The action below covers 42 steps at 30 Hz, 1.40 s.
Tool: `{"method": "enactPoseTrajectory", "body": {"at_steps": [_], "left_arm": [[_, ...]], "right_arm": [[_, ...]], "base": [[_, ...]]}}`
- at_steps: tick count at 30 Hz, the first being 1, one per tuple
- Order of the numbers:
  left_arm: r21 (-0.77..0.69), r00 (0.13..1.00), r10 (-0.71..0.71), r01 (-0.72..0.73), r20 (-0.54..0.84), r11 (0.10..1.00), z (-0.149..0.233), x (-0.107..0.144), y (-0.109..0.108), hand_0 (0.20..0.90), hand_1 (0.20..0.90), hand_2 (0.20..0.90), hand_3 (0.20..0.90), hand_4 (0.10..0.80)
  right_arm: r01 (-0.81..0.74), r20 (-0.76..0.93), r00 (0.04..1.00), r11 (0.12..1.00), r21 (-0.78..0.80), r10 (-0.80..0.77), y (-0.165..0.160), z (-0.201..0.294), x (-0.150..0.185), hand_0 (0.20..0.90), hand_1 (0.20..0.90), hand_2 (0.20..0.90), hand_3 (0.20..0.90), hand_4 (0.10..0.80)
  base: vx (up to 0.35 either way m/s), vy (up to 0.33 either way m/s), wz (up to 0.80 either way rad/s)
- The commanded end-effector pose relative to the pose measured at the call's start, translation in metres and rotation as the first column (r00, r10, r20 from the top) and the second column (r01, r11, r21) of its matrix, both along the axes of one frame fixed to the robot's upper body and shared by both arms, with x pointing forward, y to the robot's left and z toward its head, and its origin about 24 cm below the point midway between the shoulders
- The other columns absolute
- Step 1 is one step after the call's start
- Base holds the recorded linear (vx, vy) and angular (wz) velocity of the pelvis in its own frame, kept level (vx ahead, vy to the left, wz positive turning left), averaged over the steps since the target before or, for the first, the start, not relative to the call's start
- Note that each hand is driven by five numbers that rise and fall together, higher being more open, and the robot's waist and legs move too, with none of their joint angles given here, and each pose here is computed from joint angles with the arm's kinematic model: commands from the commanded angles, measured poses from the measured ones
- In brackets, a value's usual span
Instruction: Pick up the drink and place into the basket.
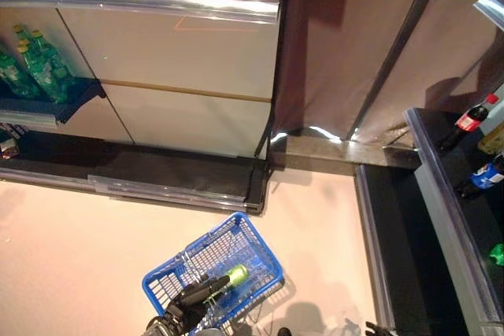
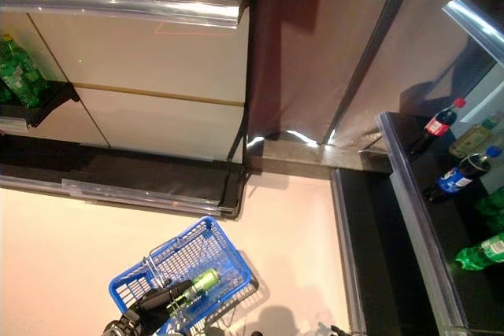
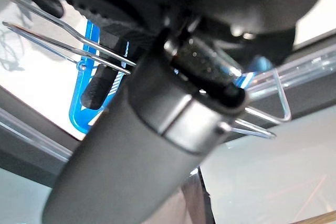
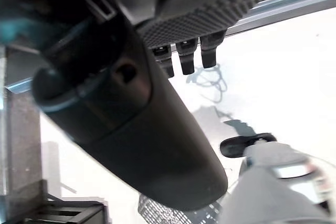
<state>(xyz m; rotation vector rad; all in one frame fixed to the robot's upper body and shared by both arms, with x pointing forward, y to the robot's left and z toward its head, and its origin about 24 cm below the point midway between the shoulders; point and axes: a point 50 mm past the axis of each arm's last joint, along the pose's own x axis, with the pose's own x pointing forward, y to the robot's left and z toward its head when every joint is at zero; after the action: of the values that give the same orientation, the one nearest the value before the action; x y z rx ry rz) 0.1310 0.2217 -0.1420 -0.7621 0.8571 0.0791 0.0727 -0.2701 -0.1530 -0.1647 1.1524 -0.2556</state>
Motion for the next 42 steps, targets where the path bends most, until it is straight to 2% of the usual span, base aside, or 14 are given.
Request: {"method": "enactPoseTrajectory", "body": {"at_steps": [1,3,10,12,15,17,20,23,28,35,38,42], "left_arm": [[-0.078,0.99,-0.013,0.024,0.14,0.997,0.015,0.018,0.005,0.3,0.3,0.3,0.2,0.1],[-0.078,0.989,-0.024,0.036,0.148,0.996,0.016,0.021,0.005,0.3,0.3,0.3,0.2,0.1],[-0.043,0.971,-0.119,0.13,0.207,0.991,0.034,0.056,0.0,0.3,0.3,0.3,0.2,0.1],[-0.024,0.968,-0.123,0.131,0.22,0.991,0.038,0.063,0.001,0.3,0.3,0.3,0.2,0.1],[0.008,0.96,-0.074,0.075,0.271,0.997,0.046,0.077,0.007,0.3,0.3,0.3,0.2,0.1],[0.02,0.963,-0.05,0.046,0.265,0.999,0.045,0.074,0.012,0.3,0.3,0.3,0.2,0.1],[0.043,0.972,-0.074,0.066,0.222,0.997,0.038,0.064,0.016,0.3,0.3,0.3,0.2,0.1],[0.02,0.98,0.014,-0.018,0.2,1.0,0.033,0.057,0.019,0.3,0.3,0.3,0.2,0.1],[-0.02,0.978,0.048,-0.045,0.201,0.999,0.028,0.049,0.017,0.3,0.3,0.3,0.2,0.1],[-0.059,0.976,0.084,-0.074,0.2,0.996,0.02,0.029,0.011,0.3,0.3,0.3,0.2,0.1],[-0.045,0.986,0.039,-0.032,0.163,0.998,0.018,0.024,0.011,0.3,0.3,0.3,0.2,0.1],[-0.024,0.989,0.018,-0.015,0.146,1.0,0.016,0.022,0.012,0.3,0.3,0.3,0.2,0.1]], "right_arm": [[-0.004,0.019,1.0,0.999,-0.034,0.005,-0.012,0.005,0.0,0.9,0.9,0.9,0.9,0.8],[-0.002,0.025,1.0,1.0,-0.024,0.003,-0.011,0.004,0.0,0.9,0.9,0.9,0.9,0.8],[0.06,0.116,0.991,0.997,0.041,-0.065,0.009,0.003,0.019,0.9,0.9,0.9,0.9,0.8],[0.056,0.149,0.987,0.997,0.056,-0.063,0.015,0.005,0.03,0.9,0.9,0.9,0.9,0.8],[-0.023,0.198,0.98,0.997,0.074,0.008,0.024,0.01,0.056,0.9,0.9,0.9,0.9,0.8],[-0.037,0.198,0.98,0.997,0.074,0.022,0.025,0.011,0.059,0.9,0.9,0.9,0.9,0.8],[0.032,0.193,0.98,0.997,0.075,-0.046,0.024,0.009,0.054,0.9,0.9,0.9,0.9,0.8],[-0.022,0.156,0.988,0.999,0.046,0.015,0.019,0.007,0.044,0.9,0.9,0.9,0.9,0.8],[-0.037,0.104,0.994,0.998,0.045,0.032,0.019,0.002,0.029,0.9,0.9,0.9,0.9,0.8],[-0.083,0.044,0.996,0.996,0.015,0.082,0.012,0.002,0.021,0.9,0.9,0.9,0.9,0.8],[-0.006,0.068,0.998,1.0,0.012,0.005,0.006,0.003,0.02,0.9,0.9,0.9,0.9,0.8],[0.01,0.082,0.997,1.0,0.027,-0.012,0.009,0.003,0.021,0.9,0.9,0.9,0.9,0.8]], "base": [[0.32,0.147,-0.65],[0.242,0.103,-0.23],[0.117,0.067,-0.17],[-0.167,0.034,-0.82],[-0.294,0.022,-1.98],[-0.141,0.029,-1.85],[-0.072,-0.021,-1.69],[-0.088,-0.047,-1.74],[-0.052,-0.154,-1.61],[0.025,-0.057,-0.6],[-0.009,-0.008,-0.29],[0.054,-0.005,0.09]]}}
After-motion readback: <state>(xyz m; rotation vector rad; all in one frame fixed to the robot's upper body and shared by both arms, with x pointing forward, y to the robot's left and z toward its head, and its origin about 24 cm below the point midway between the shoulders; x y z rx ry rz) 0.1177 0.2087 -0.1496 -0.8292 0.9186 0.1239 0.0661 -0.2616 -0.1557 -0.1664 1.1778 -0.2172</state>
